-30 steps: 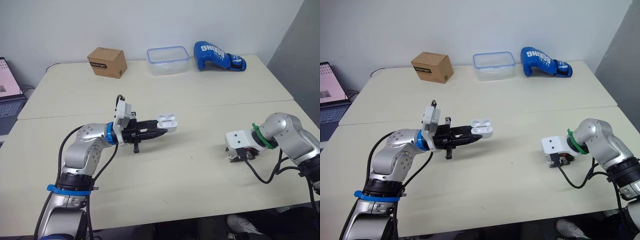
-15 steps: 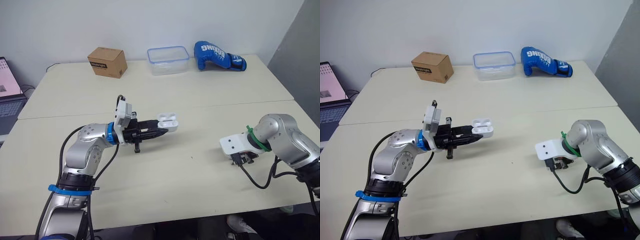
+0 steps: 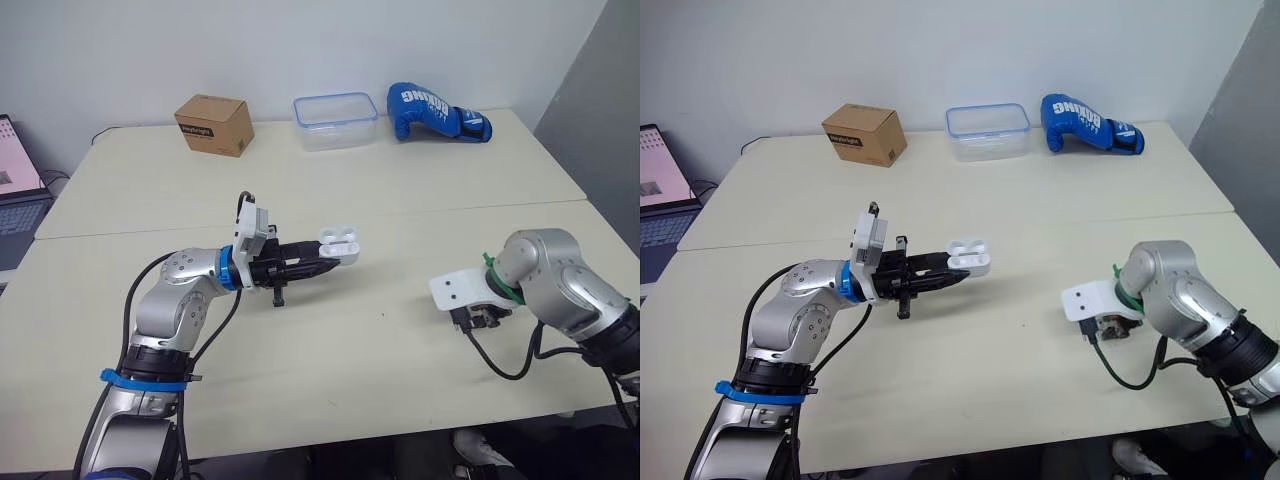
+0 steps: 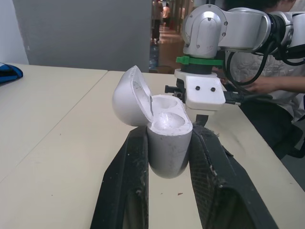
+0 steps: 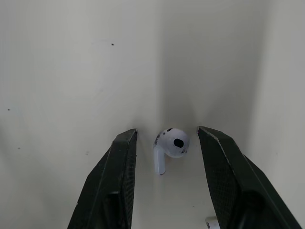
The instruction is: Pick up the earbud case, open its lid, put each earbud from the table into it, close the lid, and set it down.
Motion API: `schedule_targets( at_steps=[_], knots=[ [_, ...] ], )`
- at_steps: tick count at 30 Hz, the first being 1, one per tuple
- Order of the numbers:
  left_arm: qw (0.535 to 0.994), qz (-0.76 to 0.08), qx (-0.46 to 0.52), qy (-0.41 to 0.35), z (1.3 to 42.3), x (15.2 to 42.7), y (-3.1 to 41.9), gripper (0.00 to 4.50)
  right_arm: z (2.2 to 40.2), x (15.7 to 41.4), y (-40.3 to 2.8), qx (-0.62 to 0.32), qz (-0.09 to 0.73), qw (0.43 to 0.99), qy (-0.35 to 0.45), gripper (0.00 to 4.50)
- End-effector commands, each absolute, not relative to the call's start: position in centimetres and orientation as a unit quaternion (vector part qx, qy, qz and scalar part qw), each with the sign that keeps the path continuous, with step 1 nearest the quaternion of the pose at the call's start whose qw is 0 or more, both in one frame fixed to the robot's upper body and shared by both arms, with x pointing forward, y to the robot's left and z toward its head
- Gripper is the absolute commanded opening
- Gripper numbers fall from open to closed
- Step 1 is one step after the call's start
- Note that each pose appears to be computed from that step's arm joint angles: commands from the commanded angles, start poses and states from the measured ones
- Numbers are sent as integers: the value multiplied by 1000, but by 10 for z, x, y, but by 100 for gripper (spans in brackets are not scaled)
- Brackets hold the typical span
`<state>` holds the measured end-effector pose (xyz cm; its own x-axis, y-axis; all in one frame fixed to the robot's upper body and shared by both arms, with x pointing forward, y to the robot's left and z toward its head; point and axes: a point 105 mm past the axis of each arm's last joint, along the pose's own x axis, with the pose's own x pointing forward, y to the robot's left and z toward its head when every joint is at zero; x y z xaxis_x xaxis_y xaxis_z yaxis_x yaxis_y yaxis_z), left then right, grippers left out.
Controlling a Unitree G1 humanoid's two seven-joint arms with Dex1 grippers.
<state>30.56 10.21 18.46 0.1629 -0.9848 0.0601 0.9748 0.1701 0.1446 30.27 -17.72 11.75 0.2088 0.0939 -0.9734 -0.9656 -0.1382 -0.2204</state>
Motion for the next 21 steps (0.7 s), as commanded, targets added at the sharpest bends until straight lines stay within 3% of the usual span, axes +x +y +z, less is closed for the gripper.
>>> schedule_targets(
  at_steps=[1,21],
  knots=[
    [757,-645,51,-93,194,302,101,82,122,300,-178,-559,495,524,410,205],
    [757,-645,53,-91,193,302,100,82,123,292,-171,-530,486,536,442,205]
  ],
)
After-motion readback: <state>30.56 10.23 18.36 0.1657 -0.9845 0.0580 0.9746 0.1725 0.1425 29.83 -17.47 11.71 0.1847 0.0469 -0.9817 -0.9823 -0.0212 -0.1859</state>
